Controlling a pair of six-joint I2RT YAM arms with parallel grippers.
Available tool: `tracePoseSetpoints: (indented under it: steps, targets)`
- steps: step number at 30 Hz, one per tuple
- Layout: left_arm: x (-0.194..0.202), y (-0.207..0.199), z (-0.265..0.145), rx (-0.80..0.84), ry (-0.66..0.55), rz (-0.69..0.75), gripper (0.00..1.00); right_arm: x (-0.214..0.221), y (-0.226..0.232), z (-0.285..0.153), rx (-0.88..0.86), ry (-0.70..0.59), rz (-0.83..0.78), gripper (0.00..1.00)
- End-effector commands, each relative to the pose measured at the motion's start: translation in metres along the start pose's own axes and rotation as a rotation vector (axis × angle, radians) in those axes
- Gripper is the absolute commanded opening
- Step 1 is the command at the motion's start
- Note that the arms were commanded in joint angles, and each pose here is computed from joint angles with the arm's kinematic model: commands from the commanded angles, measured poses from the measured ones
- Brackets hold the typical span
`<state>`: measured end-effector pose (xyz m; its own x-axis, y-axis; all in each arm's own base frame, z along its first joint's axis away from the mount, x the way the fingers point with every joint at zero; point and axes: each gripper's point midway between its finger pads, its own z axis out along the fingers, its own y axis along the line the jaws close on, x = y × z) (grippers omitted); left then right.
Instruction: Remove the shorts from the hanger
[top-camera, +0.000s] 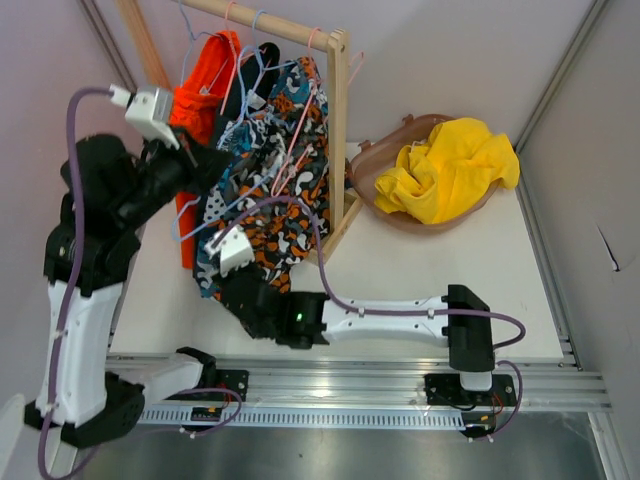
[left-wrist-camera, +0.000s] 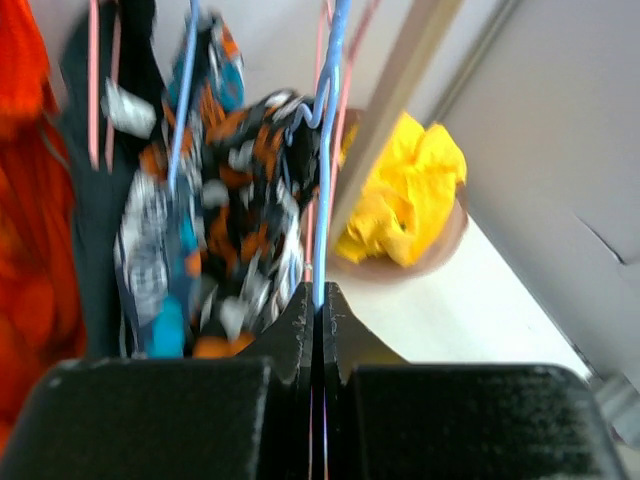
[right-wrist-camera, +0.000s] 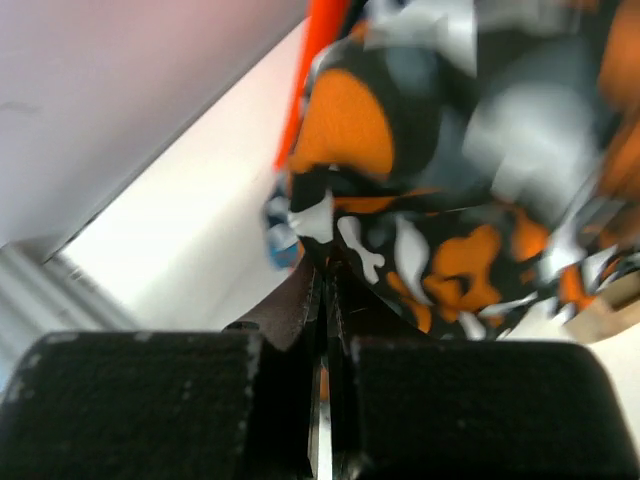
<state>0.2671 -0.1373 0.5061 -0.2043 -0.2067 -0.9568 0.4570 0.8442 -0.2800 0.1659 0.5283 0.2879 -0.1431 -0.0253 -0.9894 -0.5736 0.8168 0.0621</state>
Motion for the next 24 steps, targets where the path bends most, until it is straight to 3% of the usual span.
tracePoseSetpoints:
  steps: [1,2,5,9,14,16,19,23,24]
  targets:
    - [-0.003,-0.022,-0.037,0.092,-0.091,-0.054,0.00,-0.098,-0.073,0.015,0.095,-0.161,0.089,0.00]
    - [0.018,-0.016,-0.035,0.075,-0.036,-0.069,0.00,-0.117,-0.082,0.018,0.097,-0.182,0.100,0.00]
    - [0.025,-0.012,-0.056,0.044,-0.037,-0.056,0.00,-0.149,-0.112,0.022,0.131,-0.214,0.117,0.00]
    - [0.009,0.006,-0.066,-0.077,-0.076,0.004,0.00,-0.154,-0.076,-0.008,-0.028,-0.202,0.124,0.00]
    - [-0.013,0.016,-0.045,-0.128,-0.094,0.043,0.00,-0.060,0.049,-0.099,-0.589,0.017,-0.002,0.00]
    - [-0.028,0.013,-0.043,-0.123,-0.124,0.050,0.00,-0.036,0.058,-0.124,-0.671,0.087,-0.006,0.00]
    - [-0.038,0.012,-0.035,-0.117,-0.146,0.048,0.00,-0.039,0.040,-0.154,-0.675,0.118,-0.010,0.00]
    - [-0.033,0.014,-0.028,-0.123,-0.137,0.042,0.00,-0.097,-0.032,-0.174,-0.545,-0.025,0.029,0.00]
    - [-0.032,0.015,-0.028,-0.124,-0.136,0.042,0.00,-0.130,-0.063,-0.184,-0.505,-0.105,0.070,0.00]
